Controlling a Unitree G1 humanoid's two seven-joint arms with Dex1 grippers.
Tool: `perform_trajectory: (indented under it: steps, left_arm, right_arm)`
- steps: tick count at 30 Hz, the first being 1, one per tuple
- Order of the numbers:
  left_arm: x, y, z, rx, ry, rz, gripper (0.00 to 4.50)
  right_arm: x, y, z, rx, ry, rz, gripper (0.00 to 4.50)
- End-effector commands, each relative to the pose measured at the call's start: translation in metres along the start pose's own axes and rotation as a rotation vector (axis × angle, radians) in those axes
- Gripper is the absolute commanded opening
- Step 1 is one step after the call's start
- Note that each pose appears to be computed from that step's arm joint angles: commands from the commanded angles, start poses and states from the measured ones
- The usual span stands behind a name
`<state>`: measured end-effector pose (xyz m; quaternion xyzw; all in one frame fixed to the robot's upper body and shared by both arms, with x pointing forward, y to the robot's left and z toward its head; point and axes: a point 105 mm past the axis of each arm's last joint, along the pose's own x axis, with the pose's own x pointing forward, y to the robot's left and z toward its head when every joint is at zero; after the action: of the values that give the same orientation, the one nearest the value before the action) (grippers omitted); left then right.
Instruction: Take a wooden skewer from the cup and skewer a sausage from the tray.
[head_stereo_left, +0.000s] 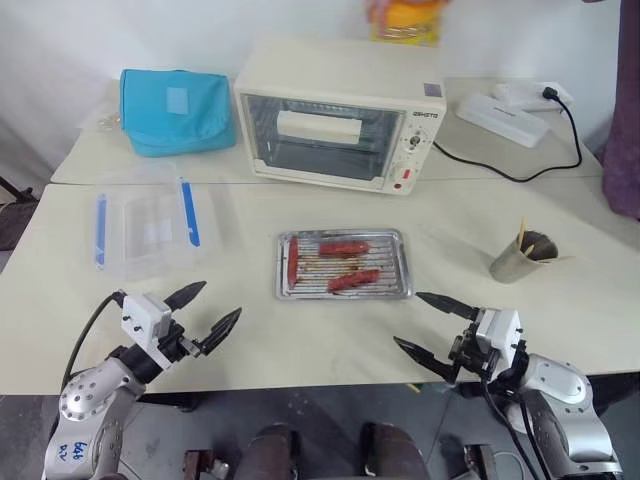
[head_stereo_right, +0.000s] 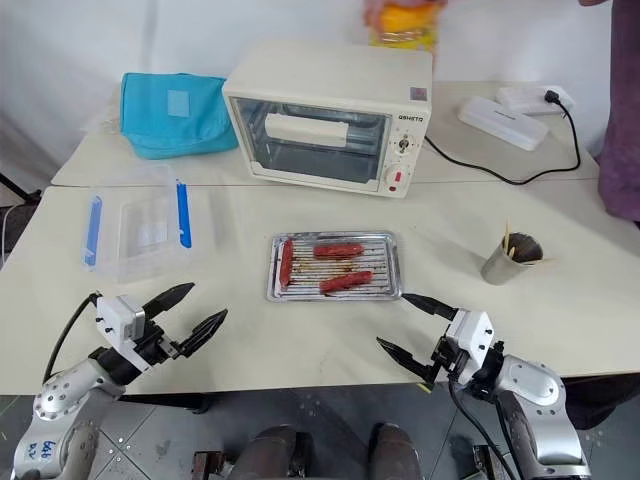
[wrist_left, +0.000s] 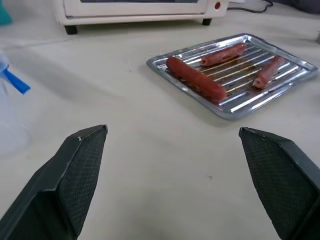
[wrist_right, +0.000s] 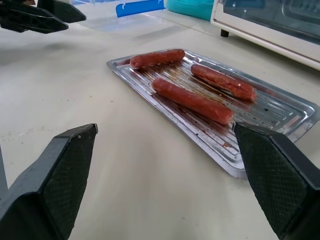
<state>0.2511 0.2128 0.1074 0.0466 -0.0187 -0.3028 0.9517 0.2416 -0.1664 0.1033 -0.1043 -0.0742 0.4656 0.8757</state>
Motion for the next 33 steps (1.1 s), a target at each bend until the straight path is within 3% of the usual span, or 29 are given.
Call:
perform_trajectory:
  steps: [1, 26, 33]
  left_arm:
    - [-0.003, 0.004, 0.004, 0.021, -0.009, 0.0, 4.48]
    - [-0.001, -0.017, -0.001, -0.002, -0.022, 0.009, 4.48]
    - [0.002, -0.022, 0.01, -0.02, -0.035, -0.027, 4.48]
  right_arm:
    - [-0.012, -0.014, 0.006, -0.059, 0.008, -0.017, 4.5]
    - [-0.025, -0.009, 0.0, -0.036, 0.053, -0.007, 4.5]
    - [-0.036, -0.005, 0.0, -0.026, 0.089, 0.03, 4.5]
